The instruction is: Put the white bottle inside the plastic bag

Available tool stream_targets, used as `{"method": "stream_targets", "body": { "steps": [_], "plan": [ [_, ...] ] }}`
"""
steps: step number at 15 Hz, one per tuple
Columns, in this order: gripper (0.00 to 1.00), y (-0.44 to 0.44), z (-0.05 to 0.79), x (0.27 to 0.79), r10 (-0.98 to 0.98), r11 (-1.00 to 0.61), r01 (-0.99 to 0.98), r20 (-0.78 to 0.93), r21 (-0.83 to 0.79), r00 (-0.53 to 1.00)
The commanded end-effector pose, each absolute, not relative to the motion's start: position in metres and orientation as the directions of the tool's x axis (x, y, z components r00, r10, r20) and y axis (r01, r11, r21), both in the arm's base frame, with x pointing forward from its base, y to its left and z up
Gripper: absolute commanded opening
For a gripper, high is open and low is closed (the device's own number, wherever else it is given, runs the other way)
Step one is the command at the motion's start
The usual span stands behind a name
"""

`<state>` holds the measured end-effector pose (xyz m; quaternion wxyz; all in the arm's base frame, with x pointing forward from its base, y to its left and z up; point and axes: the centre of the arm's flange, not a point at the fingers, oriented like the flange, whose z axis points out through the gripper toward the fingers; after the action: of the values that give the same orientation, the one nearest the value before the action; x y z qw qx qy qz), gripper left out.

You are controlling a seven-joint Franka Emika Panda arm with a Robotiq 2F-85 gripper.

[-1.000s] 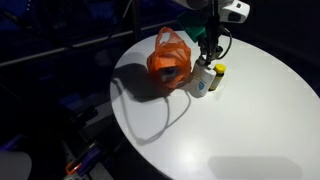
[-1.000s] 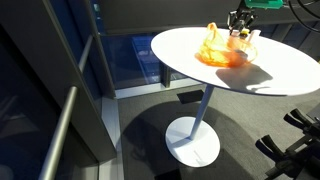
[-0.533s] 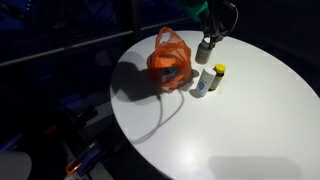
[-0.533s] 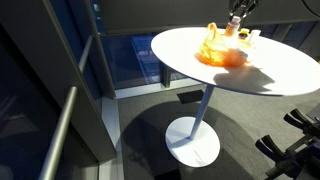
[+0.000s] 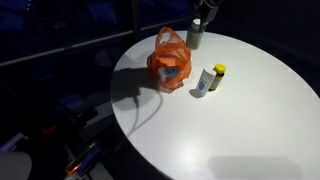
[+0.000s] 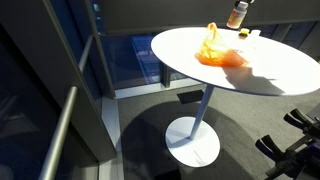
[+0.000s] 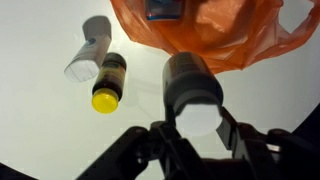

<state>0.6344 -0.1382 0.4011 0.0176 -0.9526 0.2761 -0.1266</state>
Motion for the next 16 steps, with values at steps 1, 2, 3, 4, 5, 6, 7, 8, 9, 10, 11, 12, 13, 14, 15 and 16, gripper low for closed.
{"method": "stream_targets", "body": {
  "steps": [1,2,3,4,5,6,7,8,9,10,11,12,13,14,15,16],
  "plan": [
    [0.19,-0.120,0.412,0.612,-0.516,-0.856,-0.507,0.191,-0.101,0.835],
    [0.19,-0.116,0.411,0.611,-0.511,-0.860,-0.501,0.175,-0.100,0.842],
    [0.19,-0.112,0.409,0.612,-0.506,-0.863,-0.496,0.159,-0.100,0.848],
    [0.19,-0.108,0.407,0.613,-0.503,-0.864,-0.494,0.148,-0.096,0.852],
    [0.19,-0.105,0.402,0.615,-0.498,-0.867,-0.490,0.139,-0.092,0.856],
    [0.19,-0.102,0.399,0.616,-0.494,-0.869,-0.486,0.136,-0.088,0.859],
    [0.19,-0.099,0.395,0.619,-0.490,-0.872,-0.482,0.131,-0.086,0.862],
    [0.19,-0.096,0.391,0.621,-0.486,-0.874,-0.479,0.128,-0.084,0.864],
    [0.19,-0.093,0.387,0.624,-0.484,-0.875,-0.478,0.126,-0.079,0.866],
    [0.19,-0.091,0.383,0.627,-0.483,-0.876,-0.477,0.123,-0.074,0.867],
    [0.19,-0.089,0.377,0.629,-0.483,-0.876,-0.478,0.118,-0.068,0.868],
    [0.19,-0.088,0.371,0.631,-0.483,-0.876,-0.479,0.115,-0.063,0.868],
    [0.19,-0.088,0.365,0.634,-0.482,-0.876,-0.478,0.108,-0.060,0.870],
    [0.19,-0.087,0.358,0.637,-0.480,-0.877,-0.476,0.104,-0.060,0.871],
    [0.19,-0.086,0.352,0.639,-0.479,-0.878,-0.475,0.099,-0.057,0.872],
    [0.19,-0.086,0.347,0.641,-0.476,-0.879,-0.473,0.096,-0.057,0.874]
  ]
}}
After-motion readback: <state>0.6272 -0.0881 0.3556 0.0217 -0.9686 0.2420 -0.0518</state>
